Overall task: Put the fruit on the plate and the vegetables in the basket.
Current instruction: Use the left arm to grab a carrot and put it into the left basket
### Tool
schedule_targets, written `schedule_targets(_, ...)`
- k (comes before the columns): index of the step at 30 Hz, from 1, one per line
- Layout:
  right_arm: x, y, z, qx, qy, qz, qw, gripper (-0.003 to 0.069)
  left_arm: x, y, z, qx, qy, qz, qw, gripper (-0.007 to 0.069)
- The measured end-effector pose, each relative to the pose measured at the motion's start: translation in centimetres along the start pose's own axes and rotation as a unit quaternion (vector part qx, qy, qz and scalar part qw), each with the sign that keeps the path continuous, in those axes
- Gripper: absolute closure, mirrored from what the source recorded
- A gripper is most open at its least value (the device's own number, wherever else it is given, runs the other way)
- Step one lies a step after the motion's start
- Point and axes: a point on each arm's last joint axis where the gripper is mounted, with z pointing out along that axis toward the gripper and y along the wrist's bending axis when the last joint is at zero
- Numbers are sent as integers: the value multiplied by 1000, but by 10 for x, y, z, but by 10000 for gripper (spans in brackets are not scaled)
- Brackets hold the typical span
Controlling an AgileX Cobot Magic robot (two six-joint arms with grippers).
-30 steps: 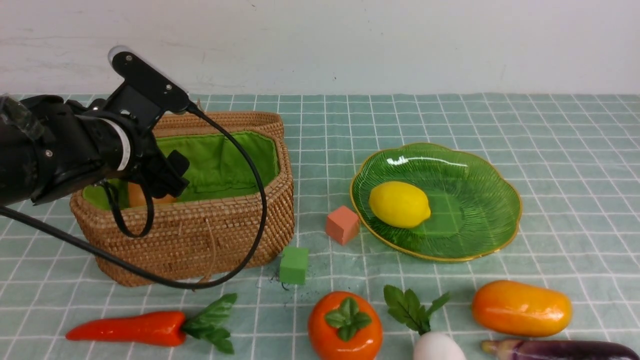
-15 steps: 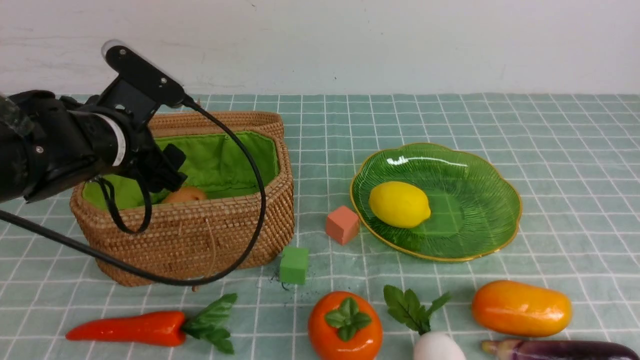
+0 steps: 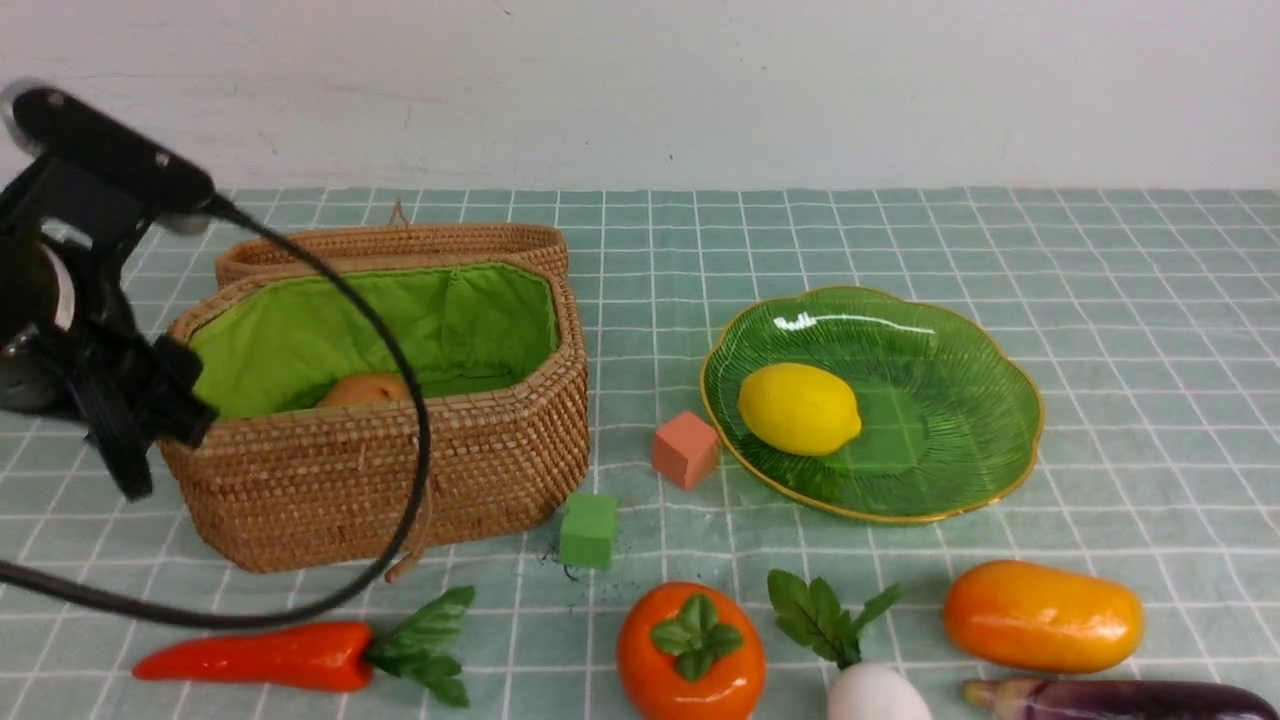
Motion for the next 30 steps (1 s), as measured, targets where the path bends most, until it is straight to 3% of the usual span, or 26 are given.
schedule_targets(2,0,0,0,0,0,0,1000,417,8,-7,0,37,42,42,998,75)
schedule_targets(4,0,0,0,0,0,0,1000,417,18,-20,1,107,74,104,986,75)
schedule_targets(5,0,0,0,0,0,0,1000,417,22,-29,2,148,71,132,978,76)
schedule_targets(9,0,0,0,0,0,0,1000,417,25,-46,7,215,21,219,951,76)
schedule_targets(16,0,0,0,0,0,0,1000,417,28,-63,33,233,-26,275,932,76)
schedule_targets(23,0,0,0,0,0,0,1000,417,26,-75,71,220,-23,292,931,76)
schedule_targets(30,0,0,0,0,0,0,1000,417,33,-88,102,245,23,298,922,83)
